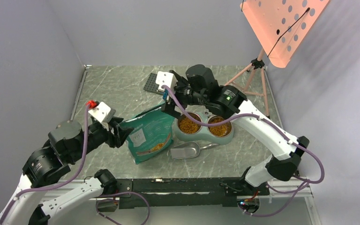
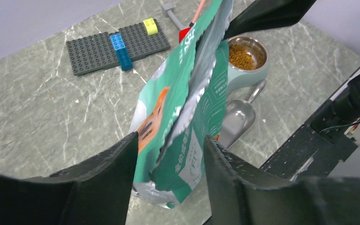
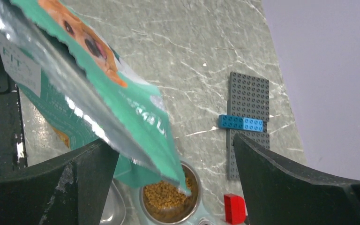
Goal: Serve the pet food
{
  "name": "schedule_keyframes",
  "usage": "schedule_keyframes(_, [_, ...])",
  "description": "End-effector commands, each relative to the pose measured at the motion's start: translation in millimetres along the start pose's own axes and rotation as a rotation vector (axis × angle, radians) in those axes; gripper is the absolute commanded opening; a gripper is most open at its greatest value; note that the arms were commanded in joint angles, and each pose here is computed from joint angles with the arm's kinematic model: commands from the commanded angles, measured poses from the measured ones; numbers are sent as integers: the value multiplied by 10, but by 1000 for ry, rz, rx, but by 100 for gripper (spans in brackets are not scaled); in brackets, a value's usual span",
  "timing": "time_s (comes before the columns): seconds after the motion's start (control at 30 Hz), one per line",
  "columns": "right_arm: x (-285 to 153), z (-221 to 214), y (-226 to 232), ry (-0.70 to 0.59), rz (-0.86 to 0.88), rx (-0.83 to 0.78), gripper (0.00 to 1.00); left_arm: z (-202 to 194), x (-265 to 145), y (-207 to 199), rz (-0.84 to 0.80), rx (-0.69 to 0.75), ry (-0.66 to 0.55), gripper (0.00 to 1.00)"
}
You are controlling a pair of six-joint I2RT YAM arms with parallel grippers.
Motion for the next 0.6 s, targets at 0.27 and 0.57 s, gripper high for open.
schedule_keyframes(0.27, [132,314,-95,-56,14,-14,55,376,515,-262,-74,95,85,62])
schedule_keyframes(0.57, [161,319,-20,-78,56,-4,0,357,805,-172,-8,190,152,41])
Point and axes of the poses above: each gripper's point midway between its finger pads, its own x axis out along the fingers, its own y axis along the line the jaws close on, z = x × y, the point moved 4 cm from there along -x, back along the fingers, and after that the axes turned 13 degrees about -x, right-handed, at the moved point
